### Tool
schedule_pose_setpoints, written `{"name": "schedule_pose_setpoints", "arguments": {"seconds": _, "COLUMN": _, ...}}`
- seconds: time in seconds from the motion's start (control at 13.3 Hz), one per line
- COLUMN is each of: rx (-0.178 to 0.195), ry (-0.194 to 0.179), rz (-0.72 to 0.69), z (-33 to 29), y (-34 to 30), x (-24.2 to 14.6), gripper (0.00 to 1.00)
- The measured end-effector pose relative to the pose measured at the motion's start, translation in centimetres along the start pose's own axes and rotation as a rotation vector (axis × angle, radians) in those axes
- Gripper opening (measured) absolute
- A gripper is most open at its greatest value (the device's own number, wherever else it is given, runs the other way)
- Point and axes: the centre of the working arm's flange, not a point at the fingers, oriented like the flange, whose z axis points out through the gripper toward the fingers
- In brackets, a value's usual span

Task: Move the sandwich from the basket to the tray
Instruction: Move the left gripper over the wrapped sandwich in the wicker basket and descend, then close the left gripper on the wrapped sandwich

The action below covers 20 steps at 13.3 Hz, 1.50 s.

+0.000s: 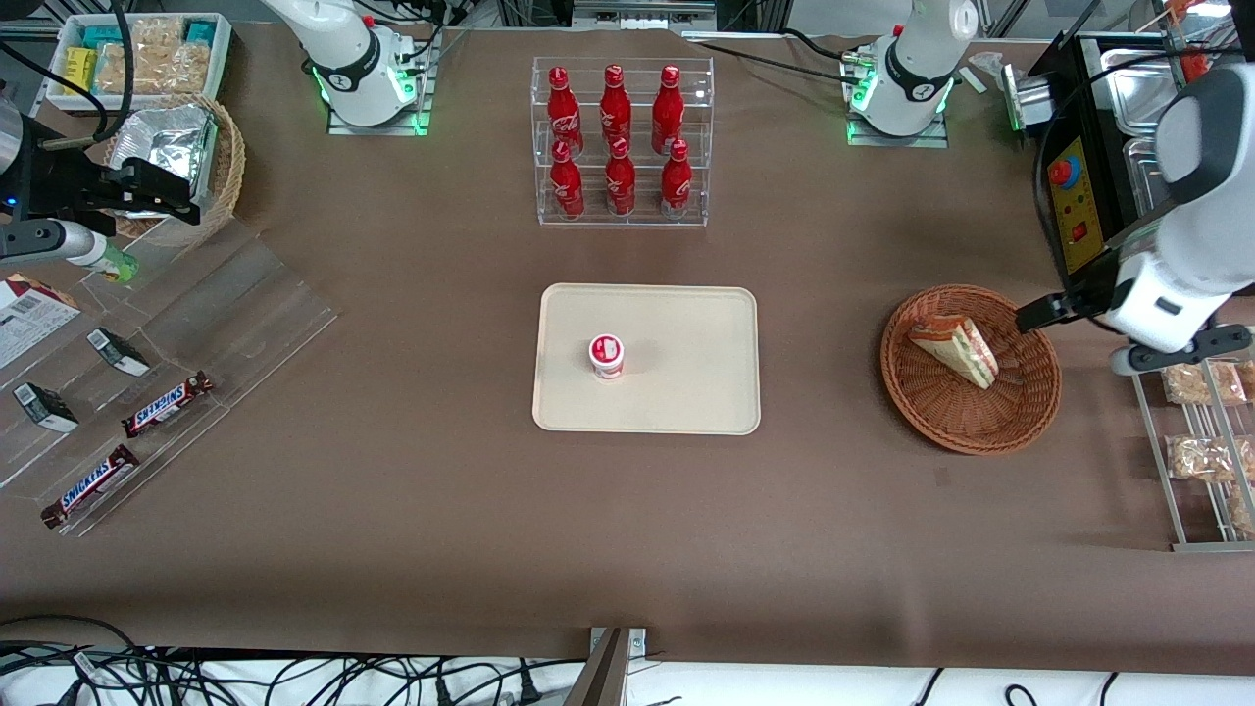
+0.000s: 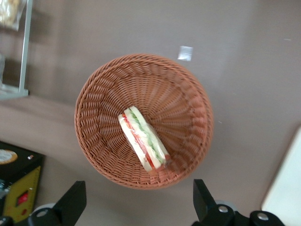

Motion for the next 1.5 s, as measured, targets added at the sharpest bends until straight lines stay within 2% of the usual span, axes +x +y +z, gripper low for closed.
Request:
{"name": "schedule_pose_setpoints", "arguments": {"seconds": 0.23, "rx": 0.024, "ry": 0.007, "rz": -0.142, "z": 4.7, "y": 0.3, "x": -1.0, "gripper": 1.00}}
{"name": "schedule_pose_setpoints", "arguments": {"seconds": 0.45, "rx": 0.013, "ry": 0.017, "rz": -0.234, "z": 8.6, "y": 0.4, "x": -2.2, "gripper": 1.00}}
{"name": "schedule_pose_setpoints", "arguments": {"seconds": 0.6, "rx": -0.004, "ry": 0.037, "rz": -0.290, "z": 11.0, "y": 0.4, "x": -3.0, "gripper": 1.00}}
{"name": "schedule_pose_setpoints", "arguments": {"seconds": 0.75, "rx": -0.017, "ry": 0.061, "rz": -0.325, "z": 13.3, "y": 0.4, "x": -4.0, "gripper": 1.00}}
{"name": "schedule_pose_setpoints", "arguments": {"seconds": 1.13, "rx": 0.019, "ry": 0.136, "rz": -0.394, "z": 18.1, "y": 0.6, "x": -5.5, "gripper": 1.00}}
{"name": "schedule_pose_setpoints", "arguments": {"seconds": 1.28, "rx": 0.018, "ry": 0.146, "rz": -0.412, "z": 19.9, "y": 1.0, "x": -5.8, "gripper": 1.00}}
{"name": "schedule_pose_setpoints", "arguments": {"seconds": 1.5, "rx": 0.010, "ry": 0.141, "rz": -0.422, "z": 21.2, "y": 1.3, "x": -5.8, "gripper": 1.00}}
